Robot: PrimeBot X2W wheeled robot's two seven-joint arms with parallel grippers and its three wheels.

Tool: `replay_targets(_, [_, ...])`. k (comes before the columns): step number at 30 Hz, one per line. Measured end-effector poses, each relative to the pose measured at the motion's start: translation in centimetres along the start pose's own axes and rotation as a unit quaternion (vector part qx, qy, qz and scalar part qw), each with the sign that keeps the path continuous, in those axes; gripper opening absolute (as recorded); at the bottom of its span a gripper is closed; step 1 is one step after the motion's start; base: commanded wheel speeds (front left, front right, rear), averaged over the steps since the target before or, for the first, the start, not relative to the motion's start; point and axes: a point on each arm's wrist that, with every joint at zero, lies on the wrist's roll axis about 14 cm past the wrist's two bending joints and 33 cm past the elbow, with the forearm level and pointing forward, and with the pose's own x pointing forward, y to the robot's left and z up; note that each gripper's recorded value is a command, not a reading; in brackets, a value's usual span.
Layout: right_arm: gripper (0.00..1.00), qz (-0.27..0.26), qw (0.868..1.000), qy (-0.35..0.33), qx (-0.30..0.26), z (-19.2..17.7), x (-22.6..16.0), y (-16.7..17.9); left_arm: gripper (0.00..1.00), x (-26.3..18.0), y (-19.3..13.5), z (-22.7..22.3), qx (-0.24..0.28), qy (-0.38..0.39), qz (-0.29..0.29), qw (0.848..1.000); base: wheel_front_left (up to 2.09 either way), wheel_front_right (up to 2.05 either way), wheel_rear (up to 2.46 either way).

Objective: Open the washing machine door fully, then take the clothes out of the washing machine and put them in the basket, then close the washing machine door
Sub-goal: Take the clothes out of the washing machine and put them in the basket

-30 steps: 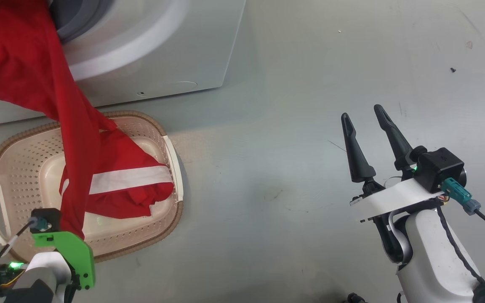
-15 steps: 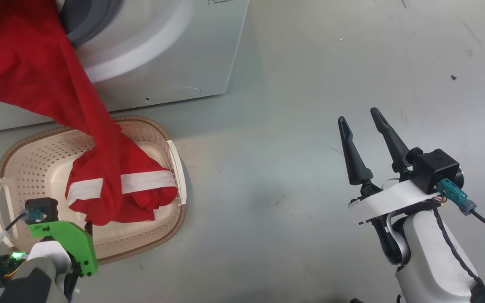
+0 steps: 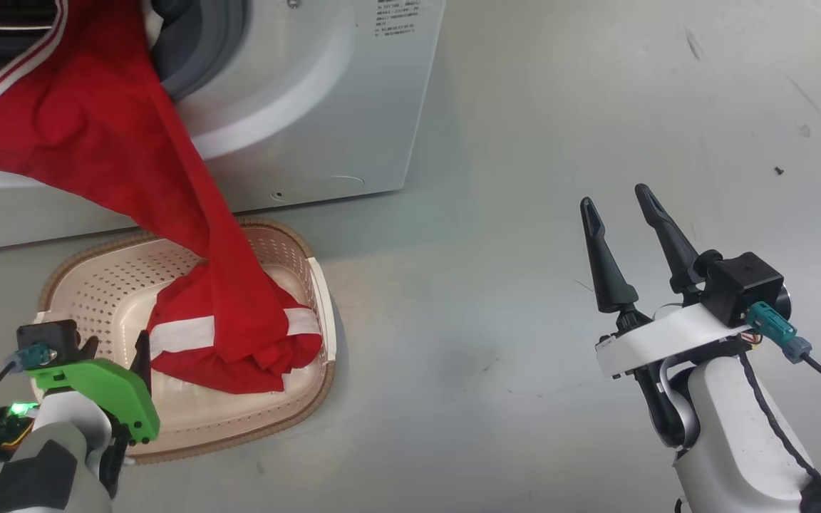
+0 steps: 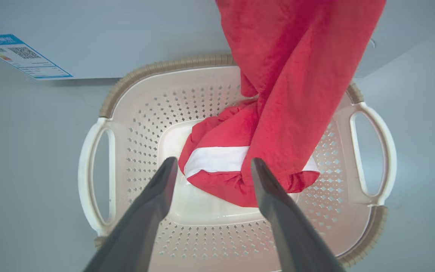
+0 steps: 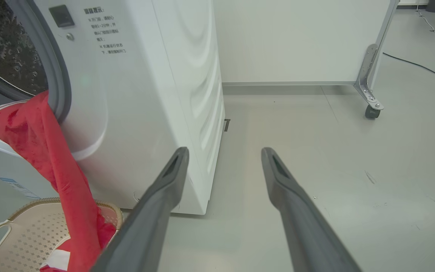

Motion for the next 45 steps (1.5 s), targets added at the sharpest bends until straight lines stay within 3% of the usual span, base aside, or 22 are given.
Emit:
replay_targets(8, [1.0,0.018,1.0,-0.018,0.002,1.4,0.0,1.4,1.0,-2.2,-0.5,5.3,-0.01,-0.12,-0.004,0.993,0.0,0.0,0.0])
replay_targets(13, [1.0,0.033,0.999,-0.03,0.003,2.4,-0.3,2.6,1.0,-3.9,-2.2,7.6,-0.015,-0.16,-0.022,0.987,0.0,0.0,0.0])
replay_targets(25, [1.0,0.075,0.996,-0.04,0.006,3.3,-2.2,5.7,1.0,-9.1,-3.0,11.3,-0.015,-0.249,-0.032,0.968,0.0,0.0,0.0])
replay_targets(32, [1.0,0.088,0.995,-0.051,0.004,4.1,-3.2,6.8,1.0,-12.7,-3.1,14.8,-0.022,-0.327,-0.04,0.944,0.0,0.0,0.0])
replay_targets(45, [1.0,0.093,0.993,-0.068,0.007,5.3,-4.5,7.3,1.0,-16.5,-2.8,14.2,-0.029,-0.373,-0.039,0.927,0.0,0.0,0.0])
